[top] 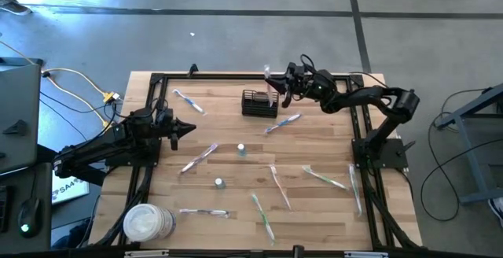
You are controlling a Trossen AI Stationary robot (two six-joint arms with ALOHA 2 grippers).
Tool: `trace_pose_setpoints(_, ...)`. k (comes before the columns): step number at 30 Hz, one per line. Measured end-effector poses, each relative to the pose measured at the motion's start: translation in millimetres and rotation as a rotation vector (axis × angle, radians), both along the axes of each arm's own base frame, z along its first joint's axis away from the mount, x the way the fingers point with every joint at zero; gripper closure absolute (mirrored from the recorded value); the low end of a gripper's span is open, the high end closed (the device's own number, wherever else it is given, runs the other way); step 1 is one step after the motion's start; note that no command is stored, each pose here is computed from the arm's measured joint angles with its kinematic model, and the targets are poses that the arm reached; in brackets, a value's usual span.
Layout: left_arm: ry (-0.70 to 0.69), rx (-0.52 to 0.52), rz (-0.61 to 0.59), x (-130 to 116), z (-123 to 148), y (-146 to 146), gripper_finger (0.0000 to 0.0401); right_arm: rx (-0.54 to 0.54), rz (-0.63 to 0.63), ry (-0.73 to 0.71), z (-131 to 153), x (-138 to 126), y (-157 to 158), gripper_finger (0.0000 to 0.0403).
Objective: Pick & Place toothbrushing station
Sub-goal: Put the middle orange toothbrush into the mesh organizer
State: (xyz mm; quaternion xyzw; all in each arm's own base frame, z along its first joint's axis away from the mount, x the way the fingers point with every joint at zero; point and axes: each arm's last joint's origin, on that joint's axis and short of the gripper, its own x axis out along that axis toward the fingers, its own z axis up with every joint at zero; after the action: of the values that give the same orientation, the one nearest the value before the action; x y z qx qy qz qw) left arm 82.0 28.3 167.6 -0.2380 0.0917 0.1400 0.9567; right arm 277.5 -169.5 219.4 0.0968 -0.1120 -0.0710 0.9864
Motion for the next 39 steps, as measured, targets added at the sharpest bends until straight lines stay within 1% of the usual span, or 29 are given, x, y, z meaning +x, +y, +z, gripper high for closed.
trace_pose_setpoints(6, -0.001, -0.004, 0.002, 0.0, 0.0, 0.0, 0.0399, -0.019, 0.01, 0.015, -2.5, -1.1, 0.5, 0.0396)
trace_pose_setpoints(11, -0.02, -0.082, 0.022, 0.0, 0.0, 0.0, 0.0399, -0.014, -0.028, 0.045, -13.3, -7.8, 1.3, 0.0396)
trace_pose_setpoints(16, -0.012, -0.05, 0.024, -0.1, 0.0, 0.3, 0.0399, -0.018, -0.055, 0.029, -18.8, -17.7, 0.0, 0.0396)
trace_pose_setpoints(22, 0.004, -0.048, 0.041, 0.7, -1.0, 1.2, 0.0399, -0.028, -0.047, 0.025, -20.5, -17.9, -0.3, 0.0396)
trace_pose_setpoints(25, 0.024, -0.056, 0.042, 1.9, -2.4, 1.7, 0.0399, -0.011, -0.04, 0.033, -29.1, -14.5, -0.7, 0.0396)
trace_pose_setpoints(30, 0.068, -0.076, 0.044, 4.6, -5.9, 2.7, 0.0399, 0.029, -0.003, 0.001, -44.8, -10.3, -2.5, 0.0396)
trace_pose_setpoints(34, 0.096, -0.11, 0.051, 6.5, -8.5, 3.5, 0.0399, 0.072, -0.002, 0.022, -60.3, -7.5, -4.4, 0.0396)
trace_pose_setpoints(39, 0.109, -0.153, 0.066, 8.0, -10.1, 4.1, 0.0399, 0.088, -0.003, 0.046, -71.1, -6.0, -5.4, 0.0396)
